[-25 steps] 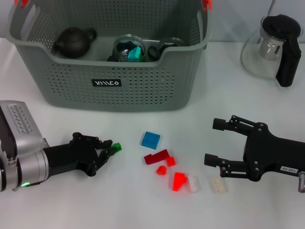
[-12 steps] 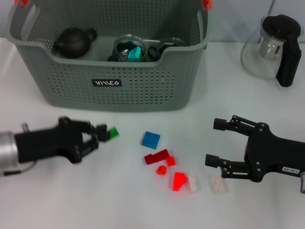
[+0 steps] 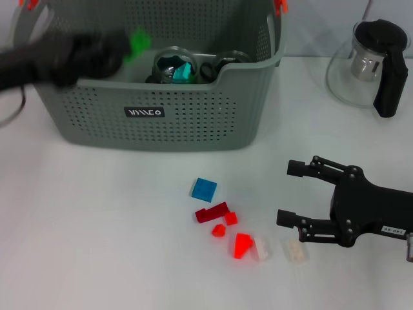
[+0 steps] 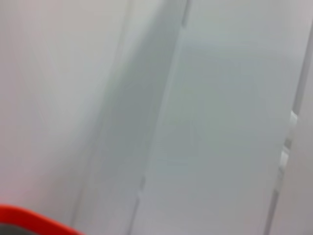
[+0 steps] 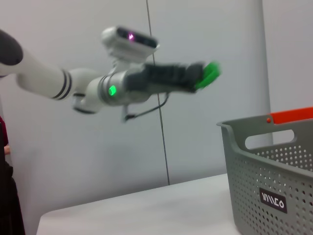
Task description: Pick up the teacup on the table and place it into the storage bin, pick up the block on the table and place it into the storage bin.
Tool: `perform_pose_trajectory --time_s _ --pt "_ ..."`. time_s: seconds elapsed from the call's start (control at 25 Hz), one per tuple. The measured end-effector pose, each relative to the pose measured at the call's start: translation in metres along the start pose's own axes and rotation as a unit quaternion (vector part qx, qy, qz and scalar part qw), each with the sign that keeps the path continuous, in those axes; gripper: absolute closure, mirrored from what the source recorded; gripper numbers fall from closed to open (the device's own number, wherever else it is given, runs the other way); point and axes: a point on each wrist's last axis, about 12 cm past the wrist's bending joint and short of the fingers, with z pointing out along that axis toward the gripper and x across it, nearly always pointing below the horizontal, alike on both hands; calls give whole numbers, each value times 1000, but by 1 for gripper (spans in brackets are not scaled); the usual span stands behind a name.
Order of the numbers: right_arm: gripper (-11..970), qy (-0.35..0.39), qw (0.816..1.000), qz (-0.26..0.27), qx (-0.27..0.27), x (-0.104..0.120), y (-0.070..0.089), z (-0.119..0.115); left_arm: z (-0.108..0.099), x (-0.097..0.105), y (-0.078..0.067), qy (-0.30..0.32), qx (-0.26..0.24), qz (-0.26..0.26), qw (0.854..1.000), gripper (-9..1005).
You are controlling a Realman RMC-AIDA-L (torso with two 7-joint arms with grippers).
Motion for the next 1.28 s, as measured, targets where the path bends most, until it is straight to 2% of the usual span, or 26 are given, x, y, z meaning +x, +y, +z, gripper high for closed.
perform_pose_trajectory --time_s 0.12,0.24,0.36,0.48,0.52,0.72,0.92,1.12,1.28 --pt "37 0 1000 -1 -1 -1 0 1 24 -28 20 10 -24 -27 999 848" --pt "37 0 1000 -2 -2 -1 -1 1 48 -46 36 42 -61 -35 997 848" --pt "36 -1 1000 -3 -3 -2 -1 2 73 -56 52 84 -118 -30 989 848" --pt "35 -2 1000 -3 -4 -2 -1 3 95 -56 61 131 -175 -12 976 848" --pt "35 -2 1000 -3 -4 -2 -1 4 100 -54 63 142 -186 -5 972 848" --pt "36 -3 1000 -5 -5 -3 -2 5 135 -28 68 245 -247 56 936 853" --pt "36 -4 1000 -6 -5 -4 -2 6 153 -11 66 294 -283 87 909 821" --pt "37 -4 1000 -7 -6 -4 -2 7 162 -10 69 304 -323 93 891 789" --pt "37 -3 1000 -5 -4 -3 -2 7 167 -15 63 291 -324 104 894 764"
